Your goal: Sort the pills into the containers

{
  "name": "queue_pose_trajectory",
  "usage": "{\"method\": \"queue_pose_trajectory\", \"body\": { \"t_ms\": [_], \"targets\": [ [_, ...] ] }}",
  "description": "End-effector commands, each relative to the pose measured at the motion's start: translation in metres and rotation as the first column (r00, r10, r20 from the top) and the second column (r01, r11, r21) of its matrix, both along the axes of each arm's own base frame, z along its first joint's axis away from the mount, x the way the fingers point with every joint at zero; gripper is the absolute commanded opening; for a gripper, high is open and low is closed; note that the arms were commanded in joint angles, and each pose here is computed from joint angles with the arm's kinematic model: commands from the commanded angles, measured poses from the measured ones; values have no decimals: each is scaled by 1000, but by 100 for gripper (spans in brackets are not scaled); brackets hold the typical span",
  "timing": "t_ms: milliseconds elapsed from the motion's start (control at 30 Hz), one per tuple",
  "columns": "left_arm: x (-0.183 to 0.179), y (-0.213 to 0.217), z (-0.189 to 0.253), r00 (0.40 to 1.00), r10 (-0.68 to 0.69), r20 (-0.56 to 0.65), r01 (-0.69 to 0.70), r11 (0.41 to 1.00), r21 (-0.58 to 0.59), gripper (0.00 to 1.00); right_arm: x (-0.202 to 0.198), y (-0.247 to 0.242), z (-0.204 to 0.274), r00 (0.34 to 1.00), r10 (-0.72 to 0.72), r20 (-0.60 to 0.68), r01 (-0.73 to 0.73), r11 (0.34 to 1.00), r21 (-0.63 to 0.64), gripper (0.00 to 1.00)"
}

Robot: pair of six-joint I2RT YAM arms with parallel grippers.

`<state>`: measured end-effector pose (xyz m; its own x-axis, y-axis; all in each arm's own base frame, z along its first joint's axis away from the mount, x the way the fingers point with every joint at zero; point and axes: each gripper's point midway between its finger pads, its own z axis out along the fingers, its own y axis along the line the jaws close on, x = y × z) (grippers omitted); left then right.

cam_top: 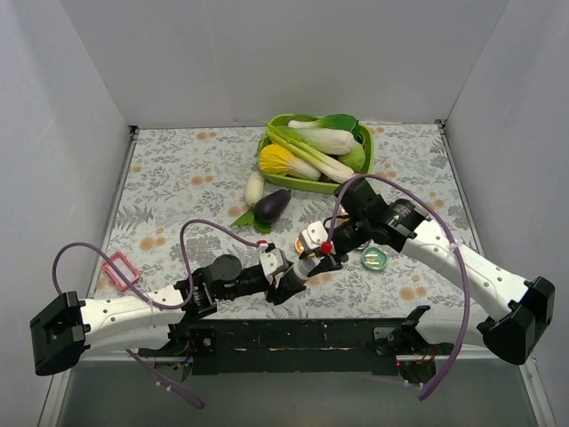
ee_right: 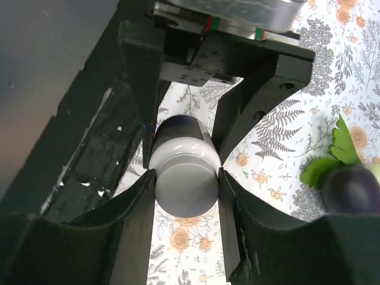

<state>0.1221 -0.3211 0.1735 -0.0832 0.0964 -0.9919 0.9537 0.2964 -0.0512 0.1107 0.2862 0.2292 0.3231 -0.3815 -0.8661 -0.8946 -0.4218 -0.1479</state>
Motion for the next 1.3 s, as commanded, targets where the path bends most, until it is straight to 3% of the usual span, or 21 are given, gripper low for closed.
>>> {"method": "queue_pose_trajectory", "body": {
  "t_ms": [0, 33, 67, 200, 267, 300, 333, 400, 467, 600, 700, 933, 1133, 1200, 1267],
  "targets": [
    [0, 4, 17, 1000, 9, -22, -11, 998, -59, 0, 13, 8, 5, 987, 44, 155, -49, 998, 28, 19],
    [2, 5, 15, 999, 22, -24, -23, 999, -46, 0, 10, 10, 10, 994, 24, 105, -28, 999, 40, 28],
    [3, 6, 13, 999, 29, -26, -30, 999, -40, 0, 6, 11, 15, 1000, -12, 18, 11, 999, 35, 50],
    [4, 7, 12, 999, 39, -31, -40, 999, -19, 0, 4, 9, 60, 974, -55, -222, 83, 989, 120, 82],
    [7, 9, 6, 997, 60, -41, -59, 998, 5, 0, 22, 5, 74, 932, -152, -328, 201, 972, 120, 89],
    [8, 9, 4, 997, 68, -42, -67, 998, 13, 0, 29, 5, 76, 833, -284, -475, 337, 941, 28, 89],
    [10, 9, 3, 996, 77, -47, -76, 997, 23, 0, 39, 8, 75, 788, -347, -510, 403, 915, 1, 89],
    [15, 11, 3, 993, 106, -46, -105, 994, 25, 0, 51, 9, 65, 580, -511, -635, 540, 824, -170, 89],
    [18, 10, 4, 991, 121, -51, -120, 992, 24, 0, 46, 10, 52, 504, -527, -684, 531, 814, -236, 88],
    [24, 6, 6, 989, 142, -49, -141, 990, 26, 0, 50, 9, 25, 436, -598, -672, 567, 763, -311, 88],
    [27, 3, 9, 988, 148, -45, -147, 989, 22, 0, 49, 8, 5, 414, -636, -651, 572, 738, -358, 87],
    [28, 3, 10, 987, 154, -43, -153, 988, 18, 0, 40, 11, -14, 450, -657, -605, 551, 737, -391, 80],
    [31, 6, 10, 982, 182, -48, -181, 983, 20, 0, 36, 15, -13, 514, -628, -584, 522, 769, -369, 55],
    [30, 7, 11, 983, 178, -51, -177, 984, 19, 0, 38, 16, -11, 533, -618, -578, 516, 778, -357, 38],
    [27, 10, 13, 984, 170, -50, -170, 985, 15, 0, 34, 18, -3, 592, -570, -569, 481, 817, -318, 23]
  ]
}}
